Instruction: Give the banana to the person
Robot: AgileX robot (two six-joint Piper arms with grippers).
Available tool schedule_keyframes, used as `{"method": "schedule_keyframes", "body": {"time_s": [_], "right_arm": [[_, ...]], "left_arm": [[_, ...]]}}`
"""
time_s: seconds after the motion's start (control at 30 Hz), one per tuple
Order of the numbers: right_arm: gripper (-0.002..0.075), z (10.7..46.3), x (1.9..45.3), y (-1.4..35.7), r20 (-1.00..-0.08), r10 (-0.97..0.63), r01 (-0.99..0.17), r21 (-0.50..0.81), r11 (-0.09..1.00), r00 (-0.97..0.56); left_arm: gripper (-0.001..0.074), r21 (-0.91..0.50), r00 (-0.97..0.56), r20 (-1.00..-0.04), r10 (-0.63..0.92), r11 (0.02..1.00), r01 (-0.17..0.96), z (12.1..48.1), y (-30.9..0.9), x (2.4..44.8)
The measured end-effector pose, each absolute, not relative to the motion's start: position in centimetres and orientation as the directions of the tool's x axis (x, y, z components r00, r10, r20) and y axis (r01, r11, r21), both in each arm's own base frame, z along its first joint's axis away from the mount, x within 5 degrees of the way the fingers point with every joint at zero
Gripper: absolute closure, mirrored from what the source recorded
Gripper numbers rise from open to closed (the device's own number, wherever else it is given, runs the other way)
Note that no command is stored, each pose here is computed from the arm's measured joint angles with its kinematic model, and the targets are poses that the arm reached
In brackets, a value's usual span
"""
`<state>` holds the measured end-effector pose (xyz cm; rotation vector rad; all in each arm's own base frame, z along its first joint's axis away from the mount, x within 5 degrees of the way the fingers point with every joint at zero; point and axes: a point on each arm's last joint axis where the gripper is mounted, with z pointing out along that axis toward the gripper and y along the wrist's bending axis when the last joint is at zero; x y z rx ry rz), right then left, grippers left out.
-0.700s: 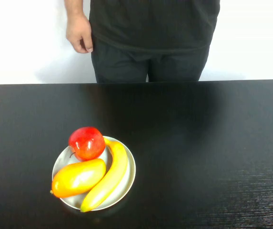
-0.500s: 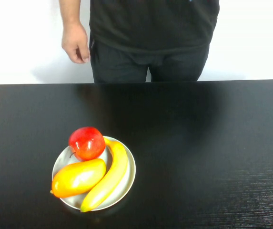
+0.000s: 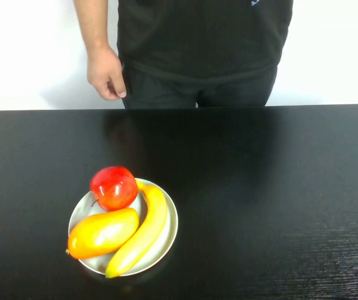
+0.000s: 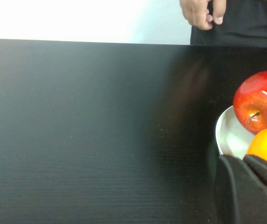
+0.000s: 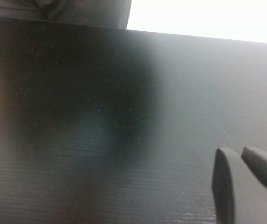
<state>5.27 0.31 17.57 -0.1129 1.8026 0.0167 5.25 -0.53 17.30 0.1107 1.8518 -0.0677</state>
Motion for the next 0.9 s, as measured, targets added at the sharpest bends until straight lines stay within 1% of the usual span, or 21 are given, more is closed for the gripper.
{"method": "schedule_keyframes", "body": {"time_s": [0.6,0.7,0.8,0.87,0.9], "right_arm": [[0.0735,17.6,5.3,0.3,-0.971,-0.068,-0.086,-0.049,0.995,-0.228],[0.0735,17.6,5.3,0.3,-0.971,-0.068,-0.086,-0.049,0.995,-0.228],[0.0735,17.6,5.3,0.3,-0.971,-0.068,-0.086,-0.049,0.995,-0.228],[0.0735,17.6,5.3,0.3,-0.971,-0.068,-0.086,-0.049,0.995,-0.228],[0.0735,17.6,5.3,0.3,-0.971,-0.068,-0.086,-0.049,0.995,-0.228]], "left_arm": [[0.0739,0.0,-0.27,-0.963,0.03,0.994,0.111,17.4,-0.6,5.3],[0.0739,-0.095,-0.253,-0.965,-0.067,0.991,0.1,17.6,-0.7,5.3],[0.0739,-0.282,-0.206,-0.943,-0.26,0.956,0.086,18.3,-0.9,5.4],[0.0739,-0.422,-0.16,-0.9,-0.406,0.902,0.085,18.9,-0.9,5.5],[0.0739,-0.466,-0.135,-0.882,-0.452,0.88,0.09,19.1,-0.9,5.5]]}}
